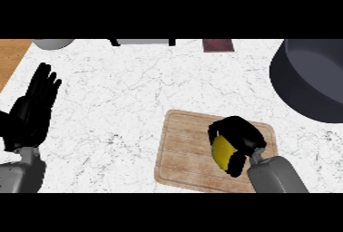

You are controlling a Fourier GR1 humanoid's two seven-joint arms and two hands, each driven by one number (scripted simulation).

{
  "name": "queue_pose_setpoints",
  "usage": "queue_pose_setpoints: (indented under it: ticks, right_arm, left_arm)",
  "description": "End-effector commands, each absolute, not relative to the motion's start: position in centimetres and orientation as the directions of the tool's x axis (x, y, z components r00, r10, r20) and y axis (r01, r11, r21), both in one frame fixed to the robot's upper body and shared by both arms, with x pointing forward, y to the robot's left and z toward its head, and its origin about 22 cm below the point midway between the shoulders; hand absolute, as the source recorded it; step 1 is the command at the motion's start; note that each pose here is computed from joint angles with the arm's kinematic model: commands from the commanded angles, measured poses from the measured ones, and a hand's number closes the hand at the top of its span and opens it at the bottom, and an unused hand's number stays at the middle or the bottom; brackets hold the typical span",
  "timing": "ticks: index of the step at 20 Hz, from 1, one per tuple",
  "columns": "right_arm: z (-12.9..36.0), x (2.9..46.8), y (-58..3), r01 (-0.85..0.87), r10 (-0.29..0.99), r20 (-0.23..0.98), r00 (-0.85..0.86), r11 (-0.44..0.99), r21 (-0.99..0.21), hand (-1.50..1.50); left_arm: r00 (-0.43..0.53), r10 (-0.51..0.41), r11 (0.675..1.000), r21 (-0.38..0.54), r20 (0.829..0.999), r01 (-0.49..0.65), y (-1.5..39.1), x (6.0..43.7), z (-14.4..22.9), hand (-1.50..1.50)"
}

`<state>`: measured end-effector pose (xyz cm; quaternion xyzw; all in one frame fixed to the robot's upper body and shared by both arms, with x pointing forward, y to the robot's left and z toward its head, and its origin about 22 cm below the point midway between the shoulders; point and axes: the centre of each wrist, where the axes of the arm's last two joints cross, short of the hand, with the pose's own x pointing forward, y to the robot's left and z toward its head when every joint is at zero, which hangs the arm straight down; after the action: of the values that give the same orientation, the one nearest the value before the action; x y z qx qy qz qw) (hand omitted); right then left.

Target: Pick the lemon from the cutting board and place it in the pot

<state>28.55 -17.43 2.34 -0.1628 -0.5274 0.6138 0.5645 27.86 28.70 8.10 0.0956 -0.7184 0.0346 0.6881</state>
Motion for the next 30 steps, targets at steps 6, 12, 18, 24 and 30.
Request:
queue_pose_setpoints:
  ticks: [6, 12, 18, 24, 30]
  right_arm:
    - [8.9, 25.3, -17.6, -0.27, 0.851, 0.491, -0.185, 0.437, -0.858, 1.5]
    - [14.1, 23.5, -20.9, 0.126, 0.791, 0.592, -0.154, 0.61, -0.782, 1.5]
    - [17.4, 22.4, -23.4, 0.362, 0.799, 0.592, -0.11, 0.587, -0.724, 1.5]
    - [19.9, 26.4, -29.4, 0.444, 0.774, 0.633, -0.016, 0.573, -0.689, 1.5]
    - [19.0, 29.2, -33.0, 0.451, 0.741, 0.672, -0.012, 0.604, -0.657, 1.5]
  left_arm:
    - [-0.042, -0.094, 0.977, 0.084, 0.995, -0.197, 28.4, 27.5, 8.4, 0.0]
    - [-0.027, -0.084, 0.98, 0.077, 0.996, -0.185, 27.9, 27.8, 8.0, 0.0]
    - [-0.034, -0.079, 0.981, 0.072, 0.996, -0.178, 26.9, 27.7, 8.5, 0.0]
    - [-0.025, -0.086, 0.981, 0.08, 0.996, -0.176, 27.7, 28.2, 8.1, 0.0]
    - [-0.042, -0.077, 0.982, 0.069, 0.996, -0.174, 27.6, 28.7, 8.2, 0.0]
